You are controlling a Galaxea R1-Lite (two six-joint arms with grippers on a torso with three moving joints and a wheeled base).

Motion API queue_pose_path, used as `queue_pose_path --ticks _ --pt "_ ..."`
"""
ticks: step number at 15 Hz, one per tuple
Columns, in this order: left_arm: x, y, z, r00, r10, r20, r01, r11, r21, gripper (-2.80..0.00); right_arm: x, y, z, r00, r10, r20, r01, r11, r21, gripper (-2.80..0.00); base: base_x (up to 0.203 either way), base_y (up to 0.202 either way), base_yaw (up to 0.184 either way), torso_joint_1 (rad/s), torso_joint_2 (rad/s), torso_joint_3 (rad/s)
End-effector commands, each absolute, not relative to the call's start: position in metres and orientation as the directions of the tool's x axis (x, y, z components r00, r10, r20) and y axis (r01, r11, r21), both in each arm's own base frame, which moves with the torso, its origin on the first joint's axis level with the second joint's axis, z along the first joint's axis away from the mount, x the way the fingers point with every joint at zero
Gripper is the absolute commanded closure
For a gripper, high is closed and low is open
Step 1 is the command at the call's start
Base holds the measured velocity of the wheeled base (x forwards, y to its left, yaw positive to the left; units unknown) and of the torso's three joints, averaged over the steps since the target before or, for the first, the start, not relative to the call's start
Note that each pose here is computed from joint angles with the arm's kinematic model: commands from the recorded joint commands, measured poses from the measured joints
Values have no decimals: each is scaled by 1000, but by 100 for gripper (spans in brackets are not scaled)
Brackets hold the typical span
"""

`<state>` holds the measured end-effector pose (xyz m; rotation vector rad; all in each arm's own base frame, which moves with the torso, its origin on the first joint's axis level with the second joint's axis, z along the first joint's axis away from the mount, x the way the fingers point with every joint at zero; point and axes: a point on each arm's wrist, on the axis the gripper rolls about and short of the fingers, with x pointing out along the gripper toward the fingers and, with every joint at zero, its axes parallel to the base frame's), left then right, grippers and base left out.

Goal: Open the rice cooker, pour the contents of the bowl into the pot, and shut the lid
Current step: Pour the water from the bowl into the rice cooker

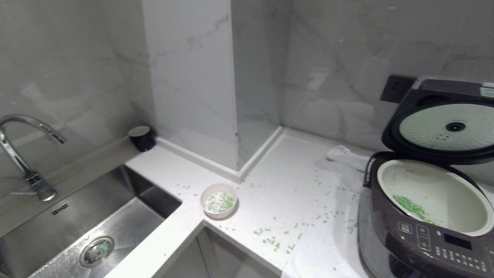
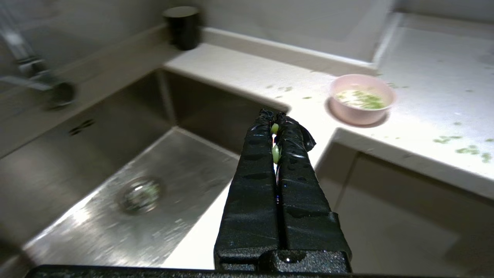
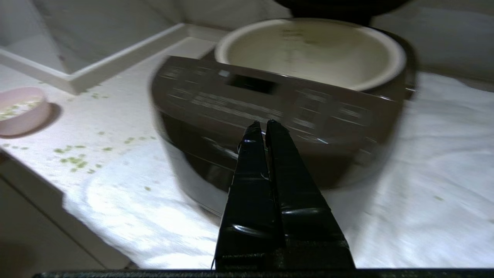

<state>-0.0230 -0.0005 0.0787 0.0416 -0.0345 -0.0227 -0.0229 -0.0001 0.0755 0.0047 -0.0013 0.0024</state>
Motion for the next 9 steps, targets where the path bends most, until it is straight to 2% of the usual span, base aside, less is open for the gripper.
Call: queue_pose_path --ticks 1,9 --pt "-22 -1 75 1000 -23 20 22 999 42 0 -23 0 75 1000 3 0 -3 1000 5 0 5 10 -174 2 7 11" --pt "-22 -1 75 1000 -23 20 22 999 42 0 -23 0 75 1000 3 -2 -3 1000 6 0 3 8 -175 2 4 4"
